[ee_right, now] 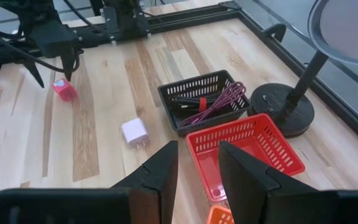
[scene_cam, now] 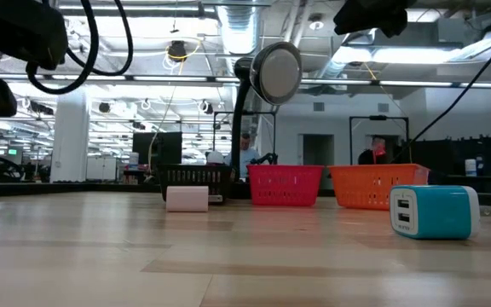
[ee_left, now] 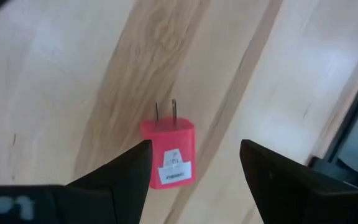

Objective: Pick and place items into bin
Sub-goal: Put the pink charger adapter into the red bin, then put the white charger adapter into the red bin

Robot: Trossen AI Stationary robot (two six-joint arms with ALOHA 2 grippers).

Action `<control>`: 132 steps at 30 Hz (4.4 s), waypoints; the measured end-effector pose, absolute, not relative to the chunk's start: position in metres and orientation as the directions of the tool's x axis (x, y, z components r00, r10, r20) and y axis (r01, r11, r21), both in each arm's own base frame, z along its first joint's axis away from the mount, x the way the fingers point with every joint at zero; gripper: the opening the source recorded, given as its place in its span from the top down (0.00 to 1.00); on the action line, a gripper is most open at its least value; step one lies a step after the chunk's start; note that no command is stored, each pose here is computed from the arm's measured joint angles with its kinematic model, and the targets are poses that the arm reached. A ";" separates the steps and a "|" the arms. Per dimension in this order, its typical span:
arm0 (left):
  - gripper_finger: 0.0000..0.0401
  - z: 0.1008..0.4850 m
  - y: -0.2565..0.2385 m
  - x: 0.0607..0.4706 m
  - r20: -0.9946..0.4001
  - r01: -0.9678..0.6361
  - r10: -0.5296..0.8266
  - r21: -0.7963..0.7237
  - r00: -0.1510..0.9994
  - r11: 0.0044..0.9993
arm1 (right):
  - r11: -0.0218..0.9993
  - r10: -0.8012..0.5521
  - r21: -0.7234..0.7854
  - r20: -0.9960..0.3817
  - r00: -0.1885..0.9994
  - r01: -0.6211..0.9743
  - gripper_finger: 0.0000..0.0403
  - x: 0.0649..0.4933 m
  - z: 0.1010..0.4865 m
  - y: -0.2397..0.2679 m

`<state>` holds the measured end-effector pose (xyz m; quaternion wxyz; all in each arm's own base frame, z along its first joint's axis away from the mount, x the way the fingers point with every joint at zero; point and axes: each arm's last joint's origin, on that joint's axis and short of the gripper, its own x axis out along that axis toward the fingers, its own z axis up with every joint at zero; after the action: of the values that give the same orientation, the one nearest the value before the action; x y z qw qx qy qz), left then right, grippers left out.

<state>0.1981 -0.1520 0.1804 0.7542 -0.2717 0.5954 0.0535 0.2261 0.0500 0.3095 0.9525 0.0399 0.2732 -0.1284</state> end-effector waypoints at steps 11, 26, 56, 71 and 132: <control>0.42 0.144 -0.163 0.201 -0.972 -0.398 -0.194 -0.230 0.131 0.888 | 0.964 -0.219 0.013 -0.523 0.824 0.265 0.73 0.227 0.310 0.050; 0.65 0.150 -0.164 0.211 -0.982 -0.350 -0.085 -0.140 0.168 0.926 | 0.964 -0.219 0.015 -0.520 0.826 0.265 0.73 0.227 0.311 0.050; 0.66 0.251 0.006 0.378 -0.616 -0.213 0.303 0.217 0.727 0.953 | 0.844 -0.290 0.084 -0.759 0.583 0.529 0.73 0.187 0.283 0.070; 0.66 0.206 0.082 0.413 -0.675 -0.071 0.285 0.326 0.680 0.943 | 0.840 -0.351 0.053 -0.706 0.615 0.540 0.73 0.165 0.282 0.096; 0.58 0.240 0.044 0.430 -0.846 -0.073 0.309 0.309 0.435 0.948 | 0.837 -0.368 0.057 -0.678 0.636 0.545 0.73 0.167 0.283 0.096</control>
<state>0.4300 0.0444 0.2401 0.8394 0.1135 0.5192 0.1137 0.1665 0.0965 0.2832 0.8953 0.1290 0.3418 -0.2550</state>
